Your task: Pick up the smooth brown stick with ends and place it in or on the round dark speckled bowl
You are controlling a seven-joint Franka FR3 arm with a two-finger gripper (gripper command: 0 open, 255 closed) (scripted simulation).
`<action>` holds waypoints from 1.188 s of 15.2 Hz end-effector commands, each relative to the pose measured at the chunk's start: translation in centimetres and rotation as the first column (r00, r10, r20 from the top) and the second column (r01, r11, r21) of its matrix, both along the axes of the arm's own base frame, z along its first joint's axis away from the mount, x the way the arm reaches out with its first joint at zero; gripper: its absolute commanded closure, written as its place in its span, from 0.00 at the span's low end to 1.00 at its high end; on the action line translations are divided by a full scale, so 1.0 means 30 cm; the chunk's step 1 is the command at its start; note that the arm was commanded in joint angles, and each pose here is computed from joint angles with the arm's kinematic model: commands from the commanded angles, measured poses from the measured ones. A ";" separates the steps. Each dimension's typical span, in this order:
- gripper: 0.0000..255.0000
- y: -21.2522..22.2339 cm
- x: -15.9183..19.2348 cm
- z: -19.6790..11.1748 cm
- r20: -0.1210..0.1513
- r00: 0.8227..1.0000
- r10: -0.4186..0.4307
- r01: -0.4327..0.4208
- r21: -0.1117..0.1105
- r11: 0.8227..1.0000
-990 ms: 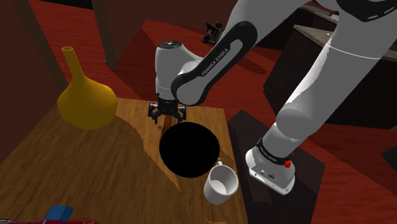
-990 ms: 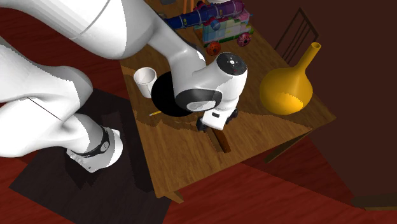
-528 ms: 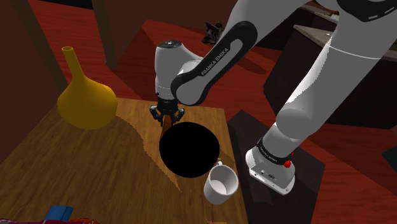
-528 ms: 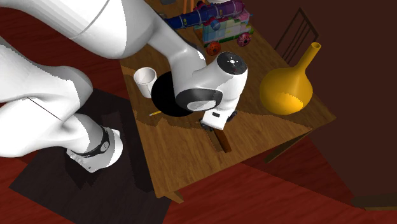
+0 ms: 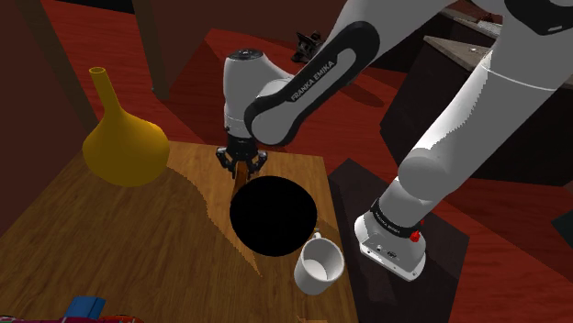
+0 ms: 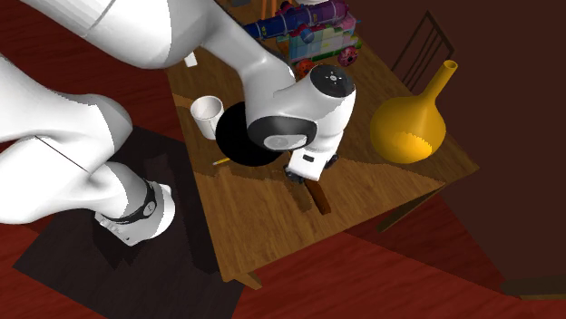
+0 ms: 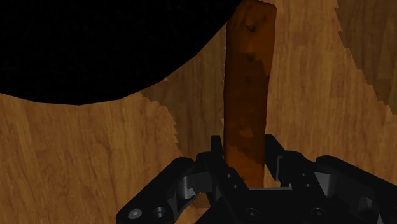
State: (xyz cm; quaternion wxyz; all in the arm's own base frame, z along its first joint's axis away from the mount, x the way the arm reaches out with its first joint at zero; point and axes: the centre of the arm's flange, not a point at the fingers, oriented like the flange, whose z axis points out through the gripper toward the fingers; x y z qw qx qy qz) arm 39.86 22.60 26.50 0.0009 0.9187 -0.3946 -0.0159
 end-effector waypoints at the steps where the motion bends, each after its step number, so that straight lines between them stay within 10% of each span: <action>1: 1.00 -0.002 0.000 0.039 -0.001 1.000 0.000 0.000 0.000 1.000; 18: 1.00 -0.002 0.000 0.338 -0.001 1.000 0.000 0.000 0.000 1.000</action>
